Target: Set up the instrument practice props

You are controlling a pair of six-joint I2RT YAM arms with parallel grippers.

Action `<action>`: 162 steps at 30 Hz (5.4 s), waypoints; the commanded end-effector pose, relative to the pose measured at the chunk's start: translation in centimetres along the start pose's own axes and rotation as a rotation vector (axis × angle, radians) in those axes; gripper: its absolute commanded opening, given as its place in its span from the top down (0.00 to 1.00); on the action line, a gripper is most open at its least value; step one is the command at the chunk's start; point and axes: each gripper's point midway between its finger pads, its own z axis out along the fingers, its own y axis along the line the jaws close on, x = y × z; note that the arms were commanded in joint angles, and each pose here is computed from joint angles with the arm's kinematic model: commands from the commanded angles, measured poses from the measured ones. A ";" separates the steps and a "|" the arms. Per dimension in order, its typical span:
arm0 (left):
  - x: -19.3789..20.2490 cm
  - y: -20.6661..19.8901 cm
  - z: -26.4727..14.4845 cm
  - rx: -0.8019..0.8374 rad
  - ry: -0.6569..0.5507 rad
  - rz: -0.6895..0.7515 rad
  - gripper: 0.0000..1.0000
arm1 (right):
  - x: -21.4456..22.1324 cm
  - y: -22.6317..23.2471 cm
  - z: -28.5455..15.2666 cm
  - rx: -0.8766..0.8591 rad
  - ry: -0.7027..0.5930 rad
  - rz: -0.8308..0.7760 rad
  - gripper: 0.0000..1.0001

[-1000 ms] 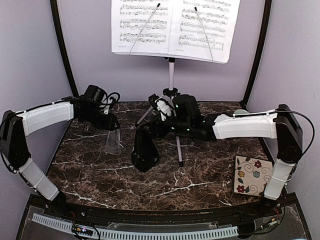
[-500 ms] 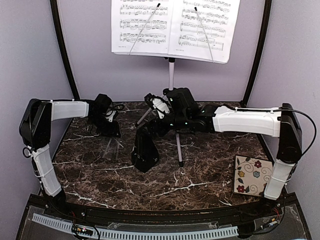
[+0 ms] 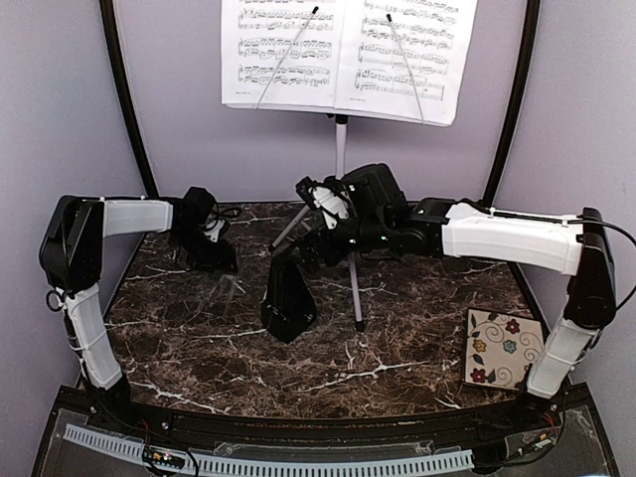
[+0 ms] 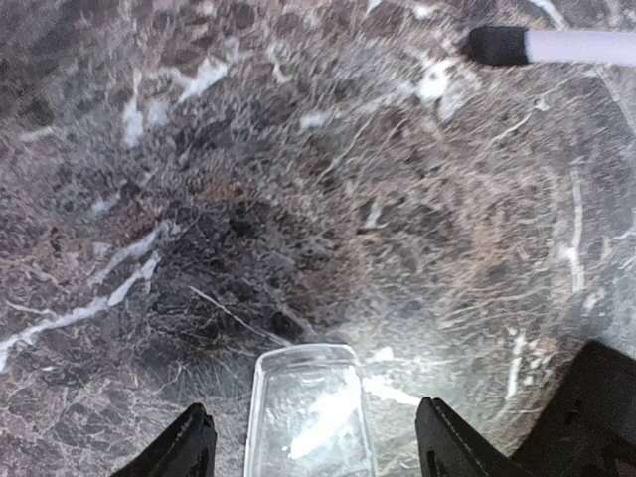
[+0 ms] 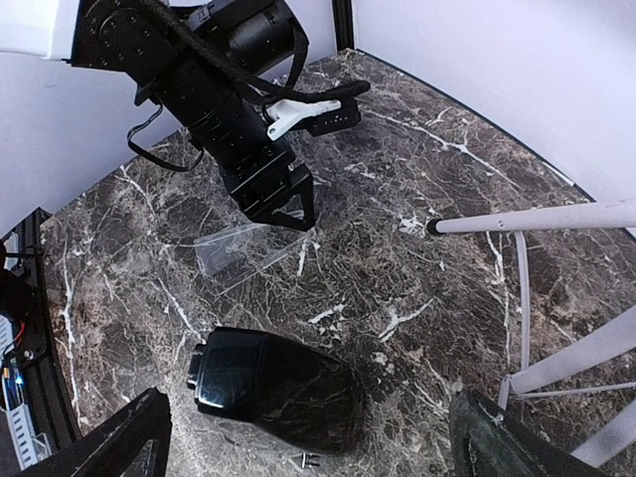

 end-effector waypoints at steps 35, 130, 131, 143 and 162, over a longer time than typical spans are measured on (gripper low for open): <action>9.5 -12.8 -2.5 0.504 -0.080 0.137 0.75 | 12.9 -3.5 8.0 0.171 0.244 0.050 0.62; 5.3 -13.2 -7.0 0.472 -0.347 0.170 0.68 | 5.5 -3.2 0.2 0.278 0.054 0.034 0.27; 5.2 -13.2 -7.0 0.472 -0.347 0.169 0.68 | 5.6 -3.5 -0.1 0.289 0.057 0.034 0.27; 4.9 -12.5 -6.9 0.461 -0.349 0.140 0.69 | 7.5 -9.3 -5.3 0.486 0.094 0.091 0.29; -5.1 -3.7 -15.8 0.269 -0.602 -0.001 0.62 | 2.4 -12.5 -12.7 0.476 -0.177 0.189 0.16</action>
